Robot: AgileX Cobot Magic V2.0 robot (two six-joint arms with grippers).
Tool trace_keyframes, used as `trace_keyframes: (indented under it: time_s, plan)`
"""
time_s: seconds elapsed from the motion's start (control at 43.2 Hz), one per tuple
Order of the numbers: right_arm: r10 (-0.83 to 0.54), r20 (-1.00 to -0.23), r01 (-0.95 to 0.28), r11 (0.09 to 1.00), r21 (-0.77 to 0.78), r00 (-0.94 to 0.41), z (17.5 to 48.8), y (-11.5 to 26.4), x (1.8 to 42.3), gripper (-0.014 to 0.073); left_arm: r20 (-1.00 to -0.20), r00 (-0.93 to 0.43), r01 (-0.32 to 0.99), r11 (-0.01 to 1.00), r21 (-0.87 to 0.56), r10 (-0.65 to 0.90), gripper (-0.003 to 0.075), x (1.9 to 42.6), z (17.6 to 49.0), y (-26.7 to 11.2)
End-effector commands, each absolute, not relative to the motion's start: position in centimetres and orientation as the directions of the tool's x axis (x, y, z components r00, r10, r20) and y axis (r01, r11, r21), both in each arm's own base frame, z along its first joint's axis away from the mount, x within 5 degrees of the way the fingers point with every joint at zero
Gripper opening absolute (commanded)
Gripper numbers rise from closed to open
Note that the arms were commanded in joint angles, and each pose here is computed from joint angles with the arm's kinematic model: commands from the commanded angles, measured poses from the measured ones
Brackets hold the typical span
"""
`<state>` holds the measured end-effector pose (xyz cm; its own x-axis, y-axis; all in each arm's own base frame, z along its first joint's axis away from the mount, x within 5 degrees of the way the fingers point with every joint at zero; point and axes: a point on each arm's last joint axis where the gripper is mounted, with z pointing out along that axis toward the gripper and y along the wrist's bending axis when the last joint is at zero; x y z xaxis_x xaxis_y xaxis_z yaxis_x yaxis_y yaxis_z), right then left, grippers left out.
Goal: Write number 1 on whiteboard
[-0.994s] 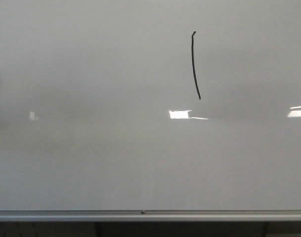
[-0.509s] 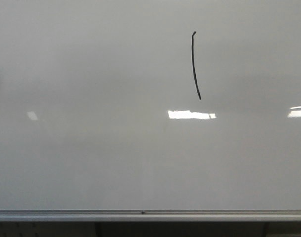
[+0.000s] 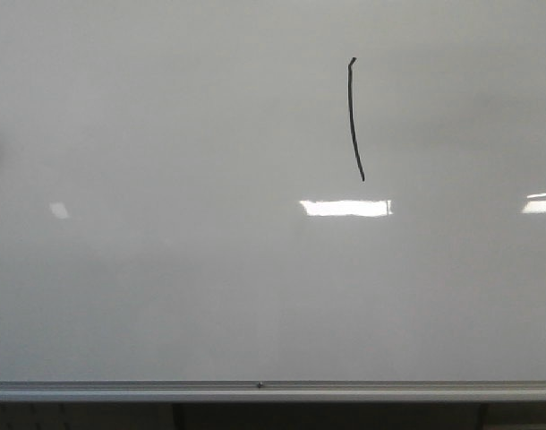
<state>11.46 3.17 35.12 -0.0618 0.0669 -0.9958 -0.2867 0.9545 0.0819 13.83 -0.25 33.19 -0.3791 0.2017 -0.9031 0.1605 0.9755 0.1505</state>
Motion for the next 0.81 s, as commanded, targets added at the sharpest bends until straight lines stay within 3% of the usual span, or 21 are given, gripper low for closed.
trace_keyframes:
  time_s: [0.0, 0.277, 0.786]
  plan:
    - [0.108, -0.994, -0.245, 0.965, 0.098, 0.028, 36.6, 2.7, 11.4, -0.0107, -0.952, -0.249, 0.127, 0.98, 0.152, 0.18, -0.002, 11.8, 34.7, -0.5]
    - [0.105, -0.994, -0.252, 0.963, 0.098, 0.015, 36.5, 2.7, 11.4, -0.0107, -0.978, -0.122, 0.117, 0.981, 0.156, 0.17, -0.002, 8.0, 35.1, -1.0]
    - [0.105, -0.994, -0.252, 0.963, 0.098, 0.015, 36.5, 2.7, 11.4, -0.0107, -0.977, -0.128, 0.121, 0.98, 0.155, 0.171, -0.002, 8.0, 35.0, -1.0]
